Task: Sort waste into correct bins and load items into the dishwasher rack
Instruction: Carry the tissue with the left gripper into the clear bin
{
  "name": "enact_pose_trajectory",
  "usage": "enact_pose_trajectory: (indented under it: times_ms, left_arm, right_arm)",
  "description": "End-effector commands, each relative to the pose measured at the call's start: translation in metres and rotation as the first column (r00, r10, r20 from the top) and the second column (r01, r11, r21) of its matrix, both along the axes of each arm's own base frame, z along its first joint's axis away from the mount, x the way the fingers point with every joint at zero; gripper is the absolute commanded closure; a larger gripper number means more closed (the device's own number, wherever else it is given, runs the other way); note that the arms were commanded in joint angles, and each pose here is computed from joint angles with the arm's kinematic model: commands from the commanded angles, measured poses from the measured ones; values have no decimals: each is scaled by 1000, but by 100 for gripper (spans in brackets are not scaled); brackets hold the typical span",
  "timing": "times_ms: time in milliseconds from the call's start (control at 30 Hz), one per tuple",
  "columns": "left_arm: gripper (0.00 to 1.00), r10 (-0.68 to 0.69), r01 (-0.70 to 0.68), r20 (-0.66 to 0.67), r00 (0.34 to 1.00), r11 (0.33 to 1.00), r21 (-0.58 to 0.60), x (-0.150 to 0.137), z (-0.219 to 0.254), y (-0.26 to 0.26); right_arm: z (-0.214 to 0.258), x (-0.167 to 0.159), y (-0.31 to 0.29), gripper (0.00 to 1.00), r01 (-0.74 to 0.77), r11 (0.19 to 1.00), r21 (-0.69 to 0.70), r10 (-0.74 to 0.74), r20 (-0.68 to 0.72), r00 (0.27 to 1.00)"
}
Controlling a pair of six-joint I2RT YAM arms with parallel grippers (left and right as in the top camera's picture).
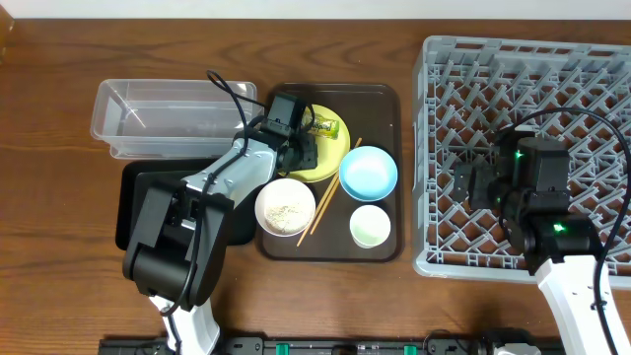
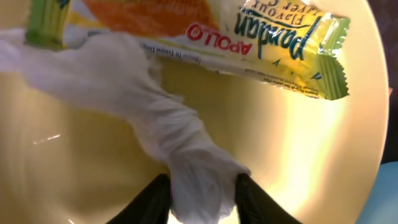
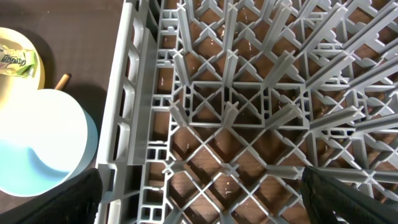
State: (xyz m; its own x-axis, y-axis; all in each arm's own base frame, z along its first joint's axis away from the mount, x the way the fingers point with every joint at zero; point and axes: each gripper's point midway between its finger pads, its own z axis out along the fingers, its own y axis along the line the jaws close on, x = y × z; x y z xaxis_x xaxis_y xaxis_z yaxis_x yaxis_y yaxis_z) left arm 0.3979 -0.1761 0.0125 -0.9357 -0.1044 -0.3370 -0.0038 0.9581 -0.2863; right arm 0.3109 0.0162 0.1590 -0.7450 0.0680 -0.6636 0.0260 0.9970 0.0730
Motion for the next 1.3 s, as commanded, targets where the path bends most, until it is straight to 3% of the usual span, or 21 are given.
enact_pose_trajectory:
  times_ms: [0, 267, 500, 800, 1033, 1200, 1267]
  left_arm:
    - [71, -4, 4, -13, 1000, 1000, 20, -1, -6, 1]
    - [94, -4, 4, -28, 1000, 1000, 25, -4, -9, 2]
    - [94, -4, 5, -32, 999, 1000, 28, -13, 10, 6]
    - [94, -14, 21, 190, 982, 999, -32, -7, 110, 8]
    - [94, 166, -210, 352, 921, 973, 92, 14, 151, 77]
    - [93, 337, -376, 343, 877, 925, 55, 30, 142, 123]
    - [83, 384, -421, 341, 858, 906, 39, 38, 137, 136]
  right_arm:
    - [10, 4, 3, 1, -8, 1000, 3, 8, 26, 1000]
    - [10, 3, 3, 1, -8, 1000, 3, 8, 25, 1000]
    - [9, 3, 3, 1, -9, 1000, 3, 9, 21, 1000]
    - [9, 2, 2, 1, -5, 1000, -1, 5, 19, 1000]
    - [9, 2, 2, 1, -5, 1000, -1, 5, 19, 1000]
    - [9, 2, 2, 1, -6, 1000, -1, 6, 18, 1000]
    - [9, 2, 2, 1, -6, 1000, -1, 6, 18, 1000]
